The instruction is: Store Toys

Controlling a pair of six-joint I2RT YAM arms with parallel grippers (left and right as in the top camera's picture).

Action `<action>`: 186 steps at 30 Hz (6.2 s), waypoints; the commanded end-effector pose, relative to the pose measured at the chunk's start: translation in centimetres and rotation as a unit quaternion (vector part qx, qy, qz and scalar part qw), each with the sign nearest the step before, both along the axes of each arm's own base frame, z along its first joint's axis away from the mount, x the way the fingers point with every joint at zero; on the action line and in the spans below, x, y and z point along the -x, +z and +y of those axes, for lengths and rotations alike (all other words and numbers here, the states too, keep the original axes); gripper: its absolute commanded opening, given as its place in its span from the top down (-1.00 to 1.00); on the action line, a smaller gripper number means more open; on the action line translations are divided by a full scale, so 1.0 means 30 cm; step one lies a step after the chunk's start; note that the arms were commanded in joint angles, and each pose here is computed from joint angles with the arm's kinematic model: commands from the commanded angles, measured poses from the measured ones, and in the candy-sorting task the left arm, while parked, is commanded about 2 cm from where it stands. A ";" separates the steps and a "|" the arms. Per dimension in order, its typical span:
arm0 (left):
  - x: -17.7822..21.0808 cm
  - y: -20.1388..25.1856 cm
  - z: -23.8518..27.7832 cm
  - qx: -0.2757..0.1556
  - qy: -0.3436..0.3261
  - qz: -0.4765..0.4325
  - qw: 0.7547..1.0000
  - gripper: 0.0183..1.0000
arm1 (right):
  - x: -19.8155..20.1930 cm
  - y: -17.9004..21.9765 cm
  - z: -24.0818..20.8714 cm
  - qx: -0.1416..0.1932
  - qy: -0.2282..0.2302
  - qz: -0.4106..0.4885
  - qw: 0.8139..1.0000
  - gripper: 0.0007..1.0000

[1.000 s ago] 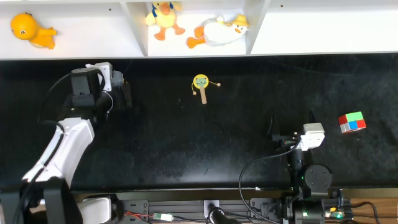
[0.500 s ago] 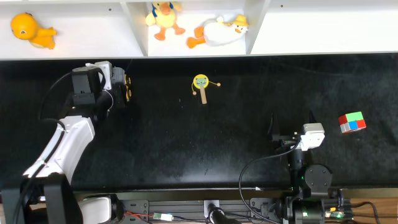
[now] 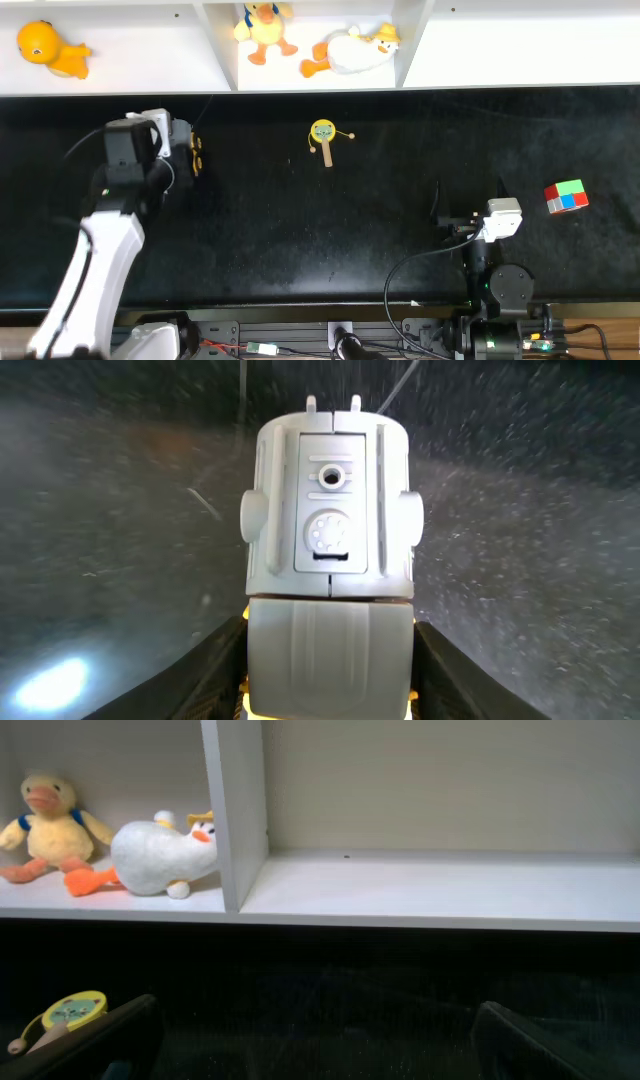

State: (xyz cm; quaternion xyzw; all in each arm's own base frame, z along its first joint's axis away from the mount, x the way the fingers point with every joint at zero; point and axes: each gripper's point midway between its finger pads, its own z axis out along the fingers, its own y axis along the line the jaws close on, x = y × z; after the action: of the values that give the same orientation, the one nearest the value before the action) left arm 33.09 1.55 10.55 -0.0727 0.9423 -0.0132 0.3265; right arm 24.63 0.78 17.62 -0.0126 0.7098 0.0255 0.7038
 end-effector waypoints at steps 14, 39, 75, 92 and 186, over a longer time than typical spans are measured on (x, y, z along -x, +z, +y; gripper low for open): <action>-0.165 0.290 0.005 -0.014 -0.002 -0.106 0.994 0.48 | -0.001 -0.012 0.000 -0.004 0.000 0.001 1.000 -0.99; -0.579 0.211 -0.039 -0.051 -0.012 -0.083 0.995 0.44 | -0.001 -0.012 0.000 -0.004 0.000 0.001 1.000 -0.99; 0.192 0.424 -0.061 -0.039 -0.020 -0.424 0.905 -1.00 | -0.001 -0.012 0.000 -0.004 0.000 0.001 1.000 -0.99; 0.284 0.171 -0.075 -0.015 -0.028 -0.402 0.915 -1.00 | -0.001 -0.012 0.000 -0.004 0.000 0.001 1.000 -0.99; 0.284 0.171 -0.075 -0.015 -0.028 -0.402 0.915 -1.00 | -0.287 -0.518 0.788 -0.018 -0.023 0.551 0.834 -0.99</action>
State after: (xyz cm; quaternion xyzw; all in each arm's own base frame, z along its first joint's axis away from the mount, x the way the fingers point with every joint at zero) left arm 24.60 -0.50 15.61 -0.0307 0.7358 -0.0304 0.6758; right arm 33.40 23.67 2.63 0.0439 0.9754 0.0125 0.2157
